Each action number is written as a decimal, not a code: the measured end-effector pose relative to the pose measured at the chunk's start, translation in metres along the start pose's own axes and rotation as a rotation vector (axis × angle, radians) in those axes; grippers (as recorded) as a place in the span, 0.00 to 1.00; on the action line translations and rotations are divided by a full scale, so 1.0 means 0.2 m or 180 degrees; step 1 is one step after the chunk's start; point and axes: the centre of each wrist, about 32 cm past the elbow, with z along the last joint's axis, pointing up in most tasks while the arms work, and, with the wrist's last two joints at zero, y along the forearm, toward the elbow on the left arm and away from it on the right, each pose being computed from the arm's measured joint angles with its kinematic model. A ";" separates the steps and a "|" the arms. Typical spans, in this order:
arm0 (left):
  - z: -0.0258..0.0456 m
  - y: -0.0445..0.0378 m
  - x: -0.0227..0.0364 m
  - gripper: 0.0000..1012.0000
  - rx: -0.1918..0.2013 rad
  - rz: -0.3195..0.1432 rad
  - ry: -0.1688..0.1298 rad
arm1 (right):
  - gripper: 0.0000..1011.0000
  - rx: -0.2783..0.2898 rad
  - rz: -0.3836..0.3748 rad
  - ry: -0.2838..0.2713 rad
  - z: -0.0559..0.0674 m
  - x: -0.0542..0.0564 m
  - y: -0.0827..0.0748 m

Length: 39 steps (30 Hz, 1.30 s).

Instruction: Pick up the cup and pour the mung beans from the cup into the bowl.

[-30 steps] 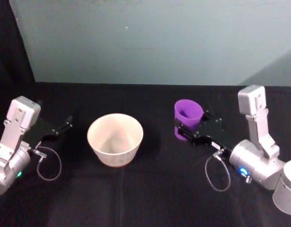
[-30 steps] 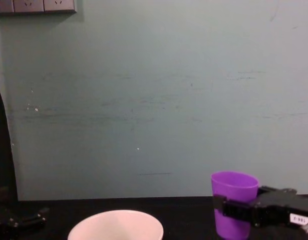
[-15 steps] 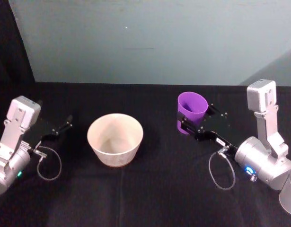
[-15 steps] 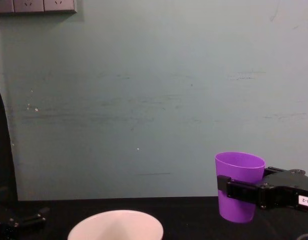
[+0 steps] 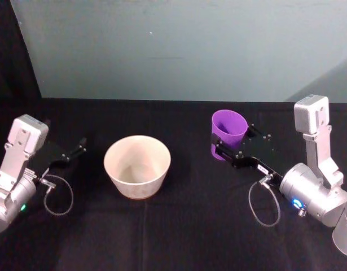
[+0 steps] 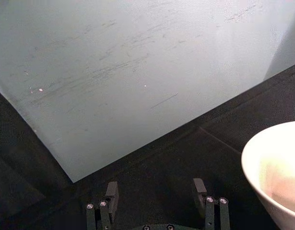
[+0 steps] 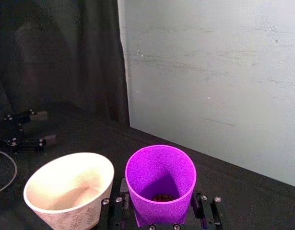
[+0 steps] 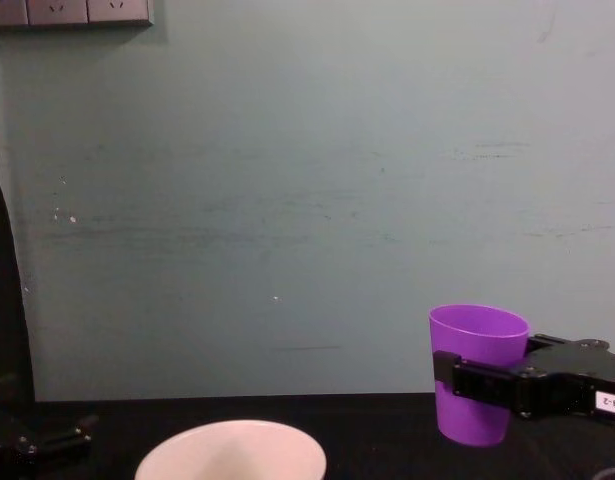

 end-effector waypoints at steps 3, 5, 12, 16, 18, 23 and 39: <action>0.000 0.000 0.000 1.00 0.0000 0.0000 0.0000 | 0.72 -0.0001 0.0000 0.0000 0.00 0.00 0.00; 0.000 0.000 0.000 1.00 0.0000 0.0000 0.0000 | 0.72 -0.0002 0.0002 0.0001 0.00 0.00 0.00; 0.000 0.000 0.000 1.00 0.0000 0.0000 0.0000 | 0.72 -0.0005 0.0004 0.0002 0.00 0.00 0.00; 0.000 0.000 0.000 1.00 0.0000 0.0000 0.0000 | 0.72 -0.0005 0.0005 0.0002 0.00 0.00 0.00; 0.000 0.000 0.000 1.00 0.0000 0.0000 0.0000 | 0.72 -0.0005 0.0005 0.0002 0.00 0.00 0.00; 0.000 0.000 0.000 1.00 0.0000 0.0000 0.0000 | 0.72 -0.0005 0.0006 0.0002 0.00 0.00 0.00; 0.000 0.000 0.000 1.00 0.0000 0.0000 0.0000 | 0.72 -0.0005 0.0007 0.0002 0.00 0.00 0.00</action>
